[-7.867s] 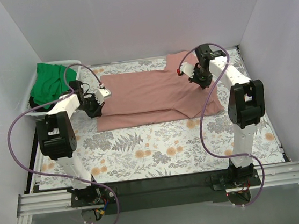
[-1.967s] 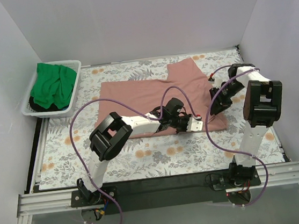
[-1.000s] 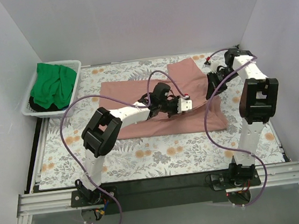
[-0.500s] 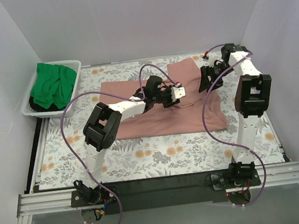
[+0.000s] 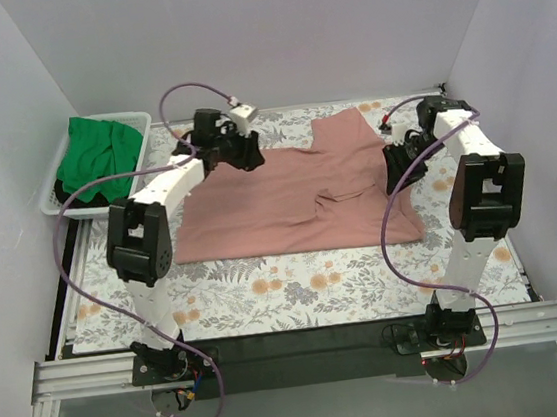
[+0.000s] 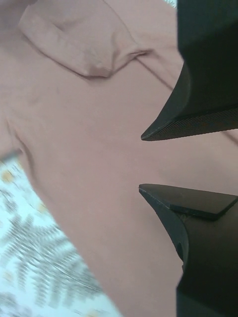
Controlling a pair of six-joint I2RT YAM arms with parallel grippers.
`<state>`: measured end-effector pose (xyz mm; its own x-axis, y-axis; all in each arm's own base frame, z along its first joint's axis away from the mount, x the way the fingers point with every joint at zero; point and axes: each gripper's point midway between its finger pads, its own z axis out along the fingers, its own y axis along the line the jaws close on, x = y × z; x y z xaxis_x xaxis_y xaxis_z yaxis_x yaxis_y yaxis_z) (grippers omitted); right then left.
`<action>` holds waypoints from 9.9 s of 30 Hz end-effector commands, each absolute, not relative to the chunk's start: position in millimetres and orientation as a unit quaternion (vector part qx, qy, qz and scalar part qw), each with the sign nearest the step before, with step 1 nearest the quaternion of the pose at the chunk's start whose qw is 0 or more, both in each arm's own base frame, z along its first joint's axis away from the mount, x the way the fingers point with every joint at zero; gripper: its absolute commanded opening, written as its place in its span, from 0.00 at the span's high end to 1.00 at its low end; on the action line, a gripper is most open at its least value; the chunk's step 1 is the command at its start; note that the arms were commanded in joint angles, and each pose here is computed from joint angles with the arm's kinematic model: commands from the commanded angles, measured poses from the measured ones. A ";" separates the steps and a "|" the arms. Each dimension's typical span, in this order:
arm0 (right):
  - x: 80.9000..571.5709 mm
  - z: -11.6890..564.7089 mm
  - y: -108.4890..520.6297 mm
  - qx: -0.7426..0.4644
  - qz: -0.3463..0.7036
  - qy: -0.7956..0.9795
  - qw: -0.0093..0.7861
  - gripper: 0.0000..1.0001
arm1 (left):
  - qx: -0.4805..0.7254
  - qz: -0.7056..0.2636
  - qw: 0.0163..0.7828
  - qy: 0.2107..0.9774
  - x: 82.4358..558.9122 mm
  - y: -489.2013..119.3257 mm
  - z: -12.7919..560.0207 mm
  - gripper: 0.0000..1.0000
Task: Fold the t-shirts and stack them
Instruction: Fold the tshirt
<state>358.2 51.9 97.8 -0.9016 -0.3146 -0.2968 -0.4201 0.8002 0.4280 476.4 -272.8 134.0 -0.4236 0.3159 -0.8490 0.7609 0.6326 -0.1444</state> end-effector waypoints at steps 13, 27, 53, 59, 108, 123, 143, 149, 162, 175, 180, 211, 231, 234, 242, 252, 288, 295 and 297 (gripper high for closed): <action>301.4 24.7 6.8 -0.250 0.129 0.959 0.027 0.64 | 0.125 -0.206 0.148 0.959 304.7 -116.0 41.5 0.65; 276.7 12.7 -25.0 -0.317 0.056 0.947 -0.004 0.61 | 0.158 -0.156 0.016 0.975 237.7 -82.1 20.6 0.67; 376.8 88.6 104.2 -0.201 0.336 0.911 0.126 0.79 | 0.356 -0.484 0.200 0.774 354.3 -451.1 118.5 0.74; 367.3 54.7 92.2 -0.186 0.300 0.930 0.104 0.88 | 0.333 -0.426 0.213 0.814 359.3 -449.8 71.7 0.77; 370.0 38.5 93.7 -0.185 0.271 0.940 0.089 0.95 | 0.328 -0.408 0.232 0.820 370.5 -445.4 33.4 0.75; 362.4 20.5 83.7 -0.194 0.244 0.947 0.071 0.97 | 0.249 -0.382 0.320 0.831 451.5 -419.4 54.6 0.73; 531.2 153.7 70.4 -0.152 0.231 0.909 0.313 0.52 | 0.164 -0.355 0.366 0.844 503.3 -210.5 180.5 0.35; 564.1 129.2 51.8 -0.119 0.177 0.918 0.335 0.41 | 0.105 -0.299 0.353 0.880 522.6 -130.4 148.3 0.28; 584.4 70.6 35.2 -0.069 0.136 0.932 0.330 0.40 | 0.056 -0.246 0.337 0.907 547.8 -88.4 98.9 0.28; 588.8 29.0 62.1 -0.034 0.185 0.935 0.299 0.50 | 0.021 -0.218 0.344 0.913 560.4 -55.0 88.8 0.29; 583.7 15.3 62.1 -0.034 0.175 0.941 0.287 0.58 | 0.010 -0.210 0.341 0.916 563.2 -48.5 81.3 0.29; 603.1 59.7 82.9 -0.062 0.233 0.907 0.344 0.99 | 0.012 -0.151 0.310 0.939 583.8 -35.7 15.3 0.59; 596.0 119.0 54.9 -0.066 0.224 0.890 0.391 0.99 | 0.031 -0.175 0.388 0.905 593.8 -44.6 91.0 1.00; 591.0 122.3 50.1 -0.070 0.222 0.890 0.393 0.99 | 0.033 -0.171 0.399 0.900 591.6 -41.5 100.7 1.00; 589.9 120.5 48.9 -0.072 0.225 0.890 0.391 0.99 | 0.028 -0.174 0.398 0.900 592.9 -40.5 98.0 1.00; 585.1 141.1 50.8 -0.078 0.237 0.882 0.401 0.99 | 0.040 -0.185 0.429 0.883 583.5 -38.4 133.6 1.00; 470.4 155.6 34.2 -0.146 0.264 0.888 0.348 0.99 | 0.078 -0.231 0.425 0.872 432.3 -16.7 159.1 1.00; 446.5 132.6 31.9 -0.152 0.258 0.898 0.322 0.99 | 0.076 -0.220 0.405 0.885 409.5 -11.1 138.2 1.00; 440.7 121.0 29.9 -0.151 0.254 0.903 0.310 0.99 | 0.077 -0.219 0.396 0.888 405.0 -11.6 129.8 1.00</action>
<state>448.1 33.9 112.8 -0.7838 -0.0840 -0.6153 -0.4010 0.8250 0.3983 413.1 -17.0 120.5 -0.7007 -0.0677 -0.7102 0.2920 0.8811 -0.3720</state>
